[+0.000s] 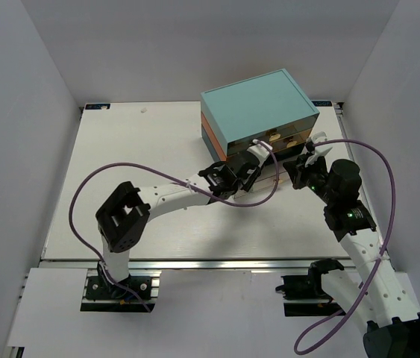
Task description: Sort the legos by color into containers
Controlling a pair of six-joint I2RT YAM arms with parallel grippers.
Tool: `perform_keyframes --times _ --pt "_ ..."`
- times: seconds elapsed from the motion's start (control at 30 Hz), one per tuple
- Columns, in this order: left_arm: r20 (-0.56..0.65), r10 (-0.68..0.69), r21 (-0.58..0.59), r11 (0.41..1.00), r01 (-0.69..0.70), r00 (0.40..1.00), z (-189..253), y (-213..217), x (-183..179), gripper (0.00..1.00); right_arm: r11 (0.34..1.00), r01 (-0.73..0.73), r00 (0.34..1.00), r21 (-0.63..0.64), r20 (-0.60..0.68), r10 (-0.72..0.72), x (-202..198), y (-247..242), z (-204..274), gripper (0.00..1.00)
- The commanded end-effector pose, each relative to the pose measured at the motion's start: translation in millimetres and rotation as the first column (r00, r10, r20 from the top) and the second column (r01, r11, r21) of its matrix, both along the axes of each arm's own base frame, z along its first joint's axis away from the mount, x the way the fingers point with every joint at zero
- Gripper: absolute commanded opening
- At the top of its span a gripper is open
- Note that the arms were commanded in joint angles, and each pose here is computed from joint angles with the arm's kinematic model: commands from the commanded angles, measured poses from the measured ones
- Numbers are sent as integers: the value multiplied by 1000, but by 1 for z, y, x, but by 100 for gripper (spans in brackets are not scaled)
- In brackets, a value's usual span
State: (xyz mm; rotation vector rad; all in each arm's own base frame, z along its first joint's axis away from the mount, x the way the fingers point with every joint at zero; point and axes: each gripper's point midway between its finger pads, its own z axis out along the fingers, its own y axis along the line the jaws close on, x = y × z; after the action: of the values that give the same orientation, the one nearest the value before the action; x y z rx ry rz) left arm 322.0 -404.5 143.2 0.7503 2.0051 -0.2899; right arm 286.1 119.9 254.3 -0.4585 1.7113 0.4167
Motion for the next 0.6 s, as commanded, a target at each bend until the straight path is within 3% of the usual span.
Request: perform_keyframes --times 0.0,0.07,0.13,0.27,0.37,0.43,0.47,0.5,0.57 --pt "78 59 33 998 -62 995 24 0 20 40 1000 -8 997 28 72 6 2 1 24 0" --pt "75 60 47 997 -64 995 18 -1 22 55 999 -25 997 30 70 22 0 4 23 0" --pt "76 61 50 997 -64 995 19 -1 22 61 999 -28 998 28 65 26 0 3 21 0" --pt "85 62 41 997 -66 994 27 -1 23 67 998 -52 997 25 58 51 -1 6 19 0" --pt "93 47 16 999 -48 995 41 -1 20 65 997 -75 996 17 58 74 -3 8 17 0" --pt "91 20 2 1000 -20 996 49 0 14 43 994 -108 992 -5 64 108 -6 11 16 0" --pt "89 5 -12 1000 -4 996 55 1 10 25 993 -114 991 -14 64 115 -5 10 15 0" --pt "96 -18 -51 998 23 995 75 4 2 0 992 -120 991 -24 61 121 -5 10 13 0" --pt "81 -29 -55 998 33 996 77 22 -3 0 992 -115 993 -45 33 117 -1 6 4 0"
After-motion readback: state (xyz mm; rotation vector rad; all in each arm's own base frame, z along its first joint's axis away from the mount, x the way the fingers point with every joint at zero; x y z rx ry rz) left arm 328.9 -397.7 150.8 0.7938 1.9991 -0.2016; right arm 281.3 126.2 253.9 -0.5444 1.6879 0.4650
